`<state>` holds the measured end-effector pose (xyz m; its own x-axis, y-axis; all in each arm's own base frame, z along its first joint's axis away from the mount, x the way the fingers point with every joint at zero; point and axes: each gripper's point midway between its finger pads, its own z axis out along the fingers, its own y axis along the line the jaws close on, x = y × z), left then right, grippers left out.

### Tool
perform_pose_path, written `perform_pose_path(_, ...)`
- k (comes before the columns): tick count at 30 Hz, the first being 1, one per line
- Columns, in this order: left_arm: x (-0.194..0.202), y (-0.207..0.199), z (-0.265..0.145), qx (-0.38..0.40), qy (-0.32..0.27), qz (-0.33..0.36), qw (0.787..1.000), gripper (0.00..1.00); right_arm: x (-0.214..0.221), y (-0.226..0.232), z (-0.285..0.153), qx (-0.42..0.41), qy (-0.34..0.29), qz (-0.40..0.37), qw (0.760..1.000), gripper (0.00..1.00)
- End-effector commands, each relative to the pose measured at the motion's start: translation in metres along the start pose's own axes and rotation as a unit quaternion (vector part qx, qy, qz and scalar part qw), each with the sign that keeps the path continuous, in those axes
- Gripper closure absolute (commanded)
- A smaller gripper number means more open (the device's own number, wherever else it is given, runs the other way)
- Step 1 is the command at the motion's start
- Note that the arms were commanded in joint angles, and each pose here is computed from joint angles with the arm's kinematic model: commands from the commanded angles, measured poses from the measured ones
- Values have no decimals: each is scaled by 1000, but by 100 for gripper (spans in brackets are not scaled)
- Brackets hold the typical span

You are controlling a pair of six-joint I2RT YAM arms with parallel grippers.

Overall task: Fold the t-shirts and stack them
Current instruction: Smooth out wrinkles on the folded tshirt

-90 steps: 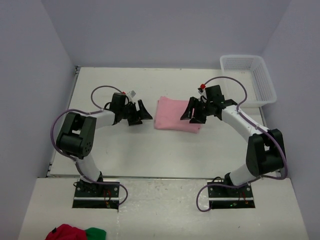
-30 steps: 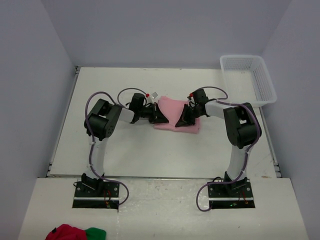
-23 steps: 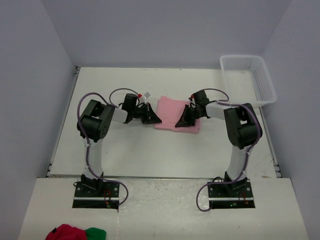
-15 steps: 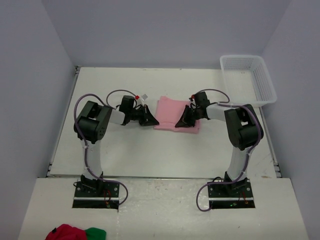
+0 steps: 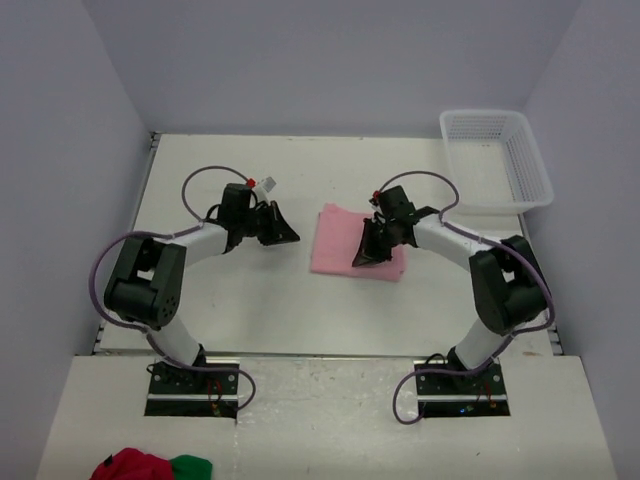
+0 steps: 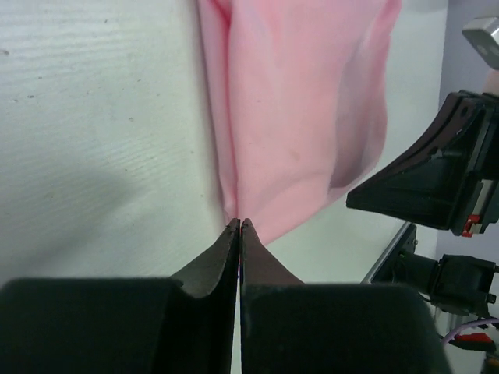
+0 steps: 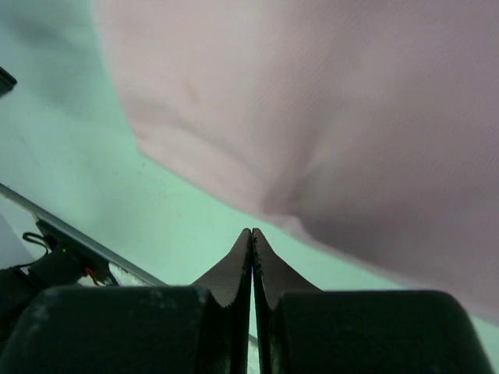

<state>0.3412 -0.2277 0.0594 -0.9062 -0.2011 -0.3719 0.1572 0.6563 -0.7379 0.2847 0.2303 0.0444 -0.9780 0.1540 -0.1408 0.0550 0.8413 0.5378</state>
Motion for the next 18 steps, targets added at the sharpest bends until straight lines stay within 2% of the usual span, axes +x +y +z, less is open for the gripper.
perform_pose_path(1,-25,-25,-26,-4,-49,45,998,100,-10,24,-39,9,-45,-45,998,100)
perform_pose_path(5,-35,-56,-29,42,-40,58,997,71,-20,53,-74,-23,-76,-75,994,100)
perform_pose_path(7,-34,-56,-22,51,-30,51,997,54,-27,64,-89,-27,-88,-90,992,100)
perform_pose_path(8,-32,-59,-20,65,-18,49,997,42,-30,68,-95,-29,-93,-95,991,100)
perform_pose_path(9,-31,-58,-17,69,-12,45,997,21,-33,76,-108,-35,-103,-102,989,100)
perform_pose_path(11,-26,-51,-10,75,-2,35,997,6,-38,88,-124,-46,-120,-120,984,100)
perform_pose_path(14,-29,-31,-6,48,-12,28,998,1,-36,100,-152,-59,-143,-132,979,100)
perform_pose_path(18,-23,-2,8,1,12,29,1000,1,-30,118,-193,-92,-185,-148,967,100)
